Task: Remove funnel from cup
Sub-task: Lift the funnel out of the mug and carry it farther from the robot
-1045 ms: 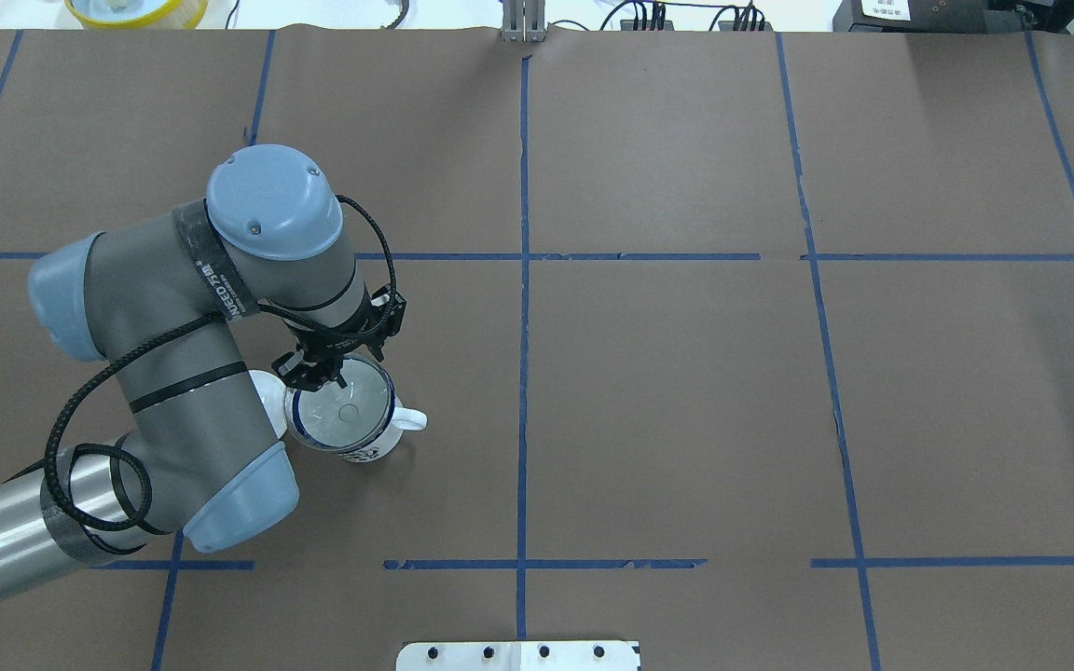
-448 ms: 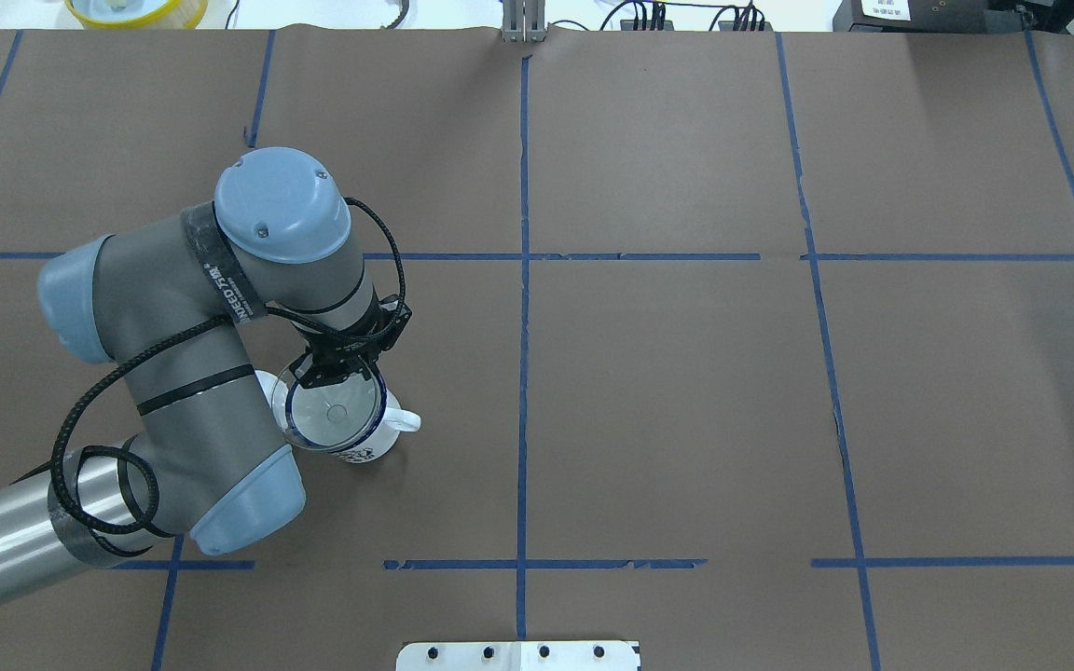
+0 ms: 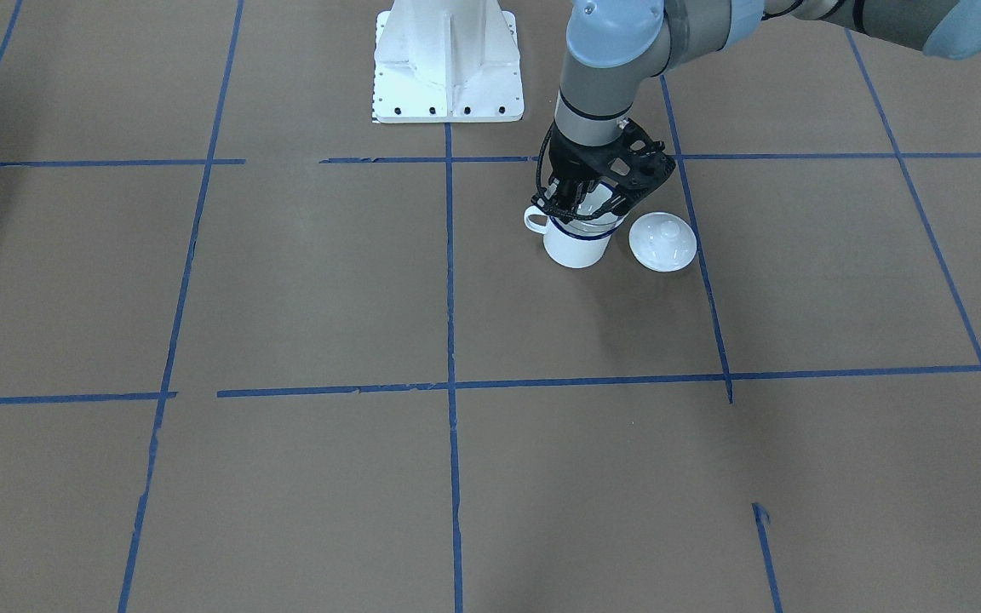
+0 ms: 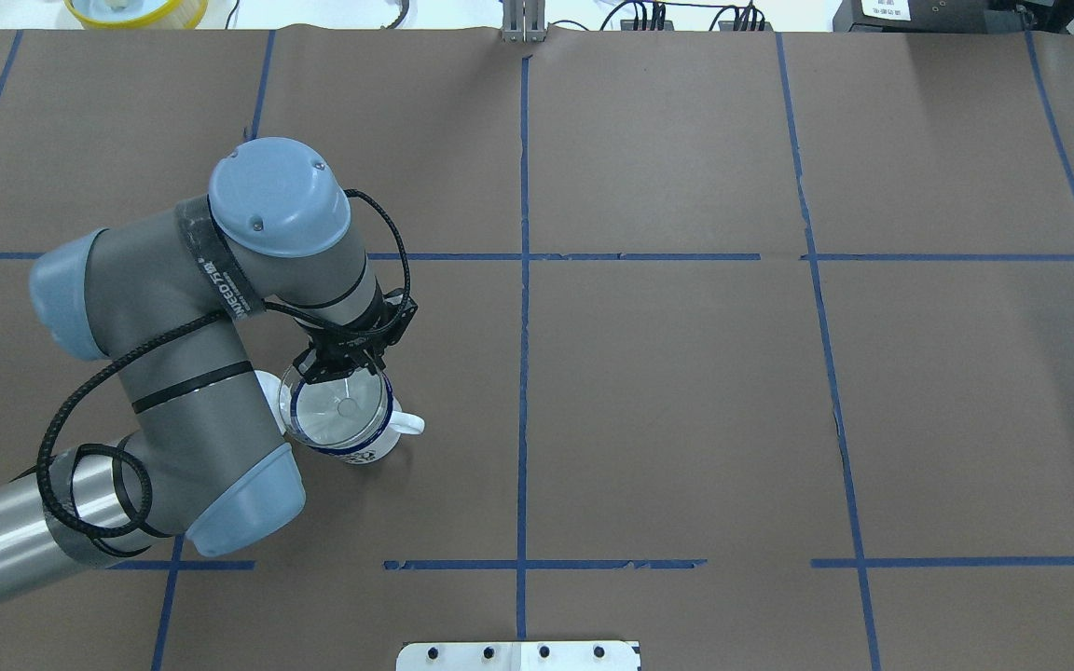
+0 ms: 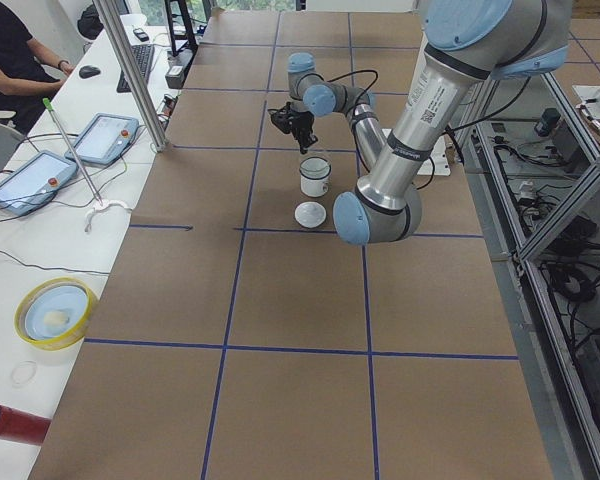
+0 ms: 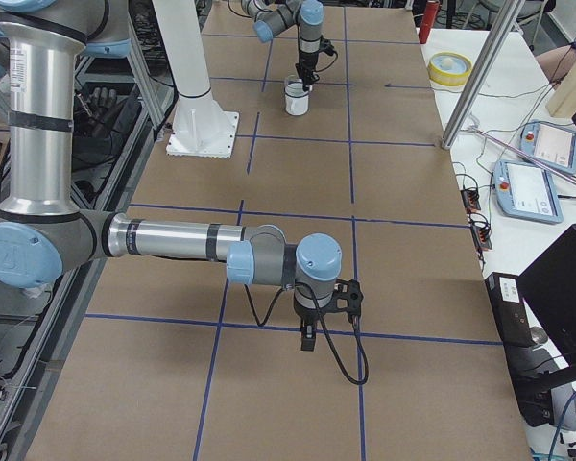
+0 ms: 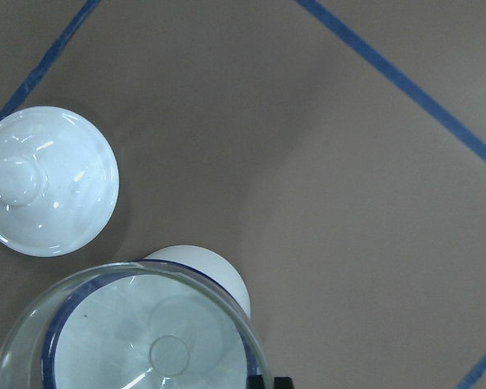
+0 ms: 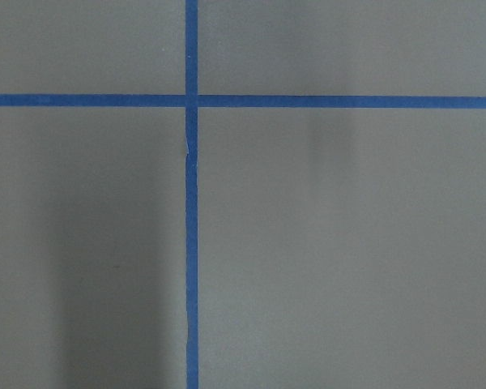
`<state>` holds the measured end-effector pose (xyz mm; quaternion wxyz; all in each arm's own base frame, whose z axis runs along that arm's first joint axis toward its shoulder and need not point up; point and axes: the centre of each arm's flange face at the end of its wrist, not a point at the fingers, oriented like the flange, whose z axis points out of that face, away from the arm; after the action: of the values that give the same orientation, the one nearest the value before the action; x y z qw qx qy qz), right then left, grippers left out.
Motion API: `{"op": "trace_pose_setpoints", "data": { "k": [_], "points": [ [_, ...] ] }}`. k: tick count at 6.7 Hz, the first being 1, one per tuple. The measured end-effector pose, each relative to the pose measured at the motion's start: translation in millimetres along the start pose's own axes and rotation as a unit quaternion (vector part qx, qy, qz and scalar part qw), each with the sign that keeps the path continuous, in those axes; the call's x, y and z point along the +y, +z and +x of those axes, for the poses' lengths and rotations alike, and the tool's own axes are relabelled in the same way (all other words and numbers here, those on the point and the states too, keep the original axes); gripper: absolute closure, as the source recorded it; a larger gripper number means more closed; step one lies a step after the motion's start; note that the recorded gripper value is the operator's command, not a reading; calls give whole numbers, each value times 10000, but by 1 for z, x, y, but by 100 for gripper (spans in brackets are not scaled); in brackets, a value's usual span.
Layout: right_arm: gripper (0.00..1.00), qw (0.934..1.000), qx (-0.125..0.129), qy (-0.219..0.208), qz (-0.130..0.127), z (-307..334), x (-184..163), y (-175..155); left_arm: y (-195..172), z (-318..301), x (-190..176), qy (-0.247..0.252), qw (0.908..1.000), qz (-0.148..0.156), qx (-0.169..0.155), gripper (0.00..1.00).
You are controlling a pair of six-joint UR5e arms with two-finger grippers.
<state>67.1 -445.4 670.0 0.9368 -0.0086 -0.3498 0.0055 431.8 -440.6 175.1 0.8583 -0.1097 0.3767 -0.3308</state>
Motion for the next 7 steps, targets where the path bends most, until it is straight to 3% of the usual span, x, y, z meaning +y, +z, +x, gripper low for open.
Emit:
{"op": "trace_pose_setpoints", "data": {
  "k": [1, 2, 3, 5, 6, 7],
  "points": [
    [0, 10000, 0, 0, 0, 0, 0, 0, -43, 10, -26, -154, 9987, 340, 350, 100],
    [0, 10000, 0, 0, 0, 0, 0, 0, -81, 15, -58, -352, 9935, 626, 884, 100],
    [0, 10000, 0, 1, -1, 0, 0, 0, -94, 12, -91, -584, 9828, 712, 1599, 100],
    [0, 10000, 0, 2, -1, 0, 0, 0, -79, 5, -133, -835, 9522, 752, 2839, 100],
    [0, 10000, 0, 1, -1, 0, 0, 0, -51, 12, -157, -937, 9312, 767, 3438, 100],
    [0, 10000, 0, 0, 0, 0, 0, 0, -15, 14, -184, -1021, 9155, 792, 3811, 100]
  ]
}}
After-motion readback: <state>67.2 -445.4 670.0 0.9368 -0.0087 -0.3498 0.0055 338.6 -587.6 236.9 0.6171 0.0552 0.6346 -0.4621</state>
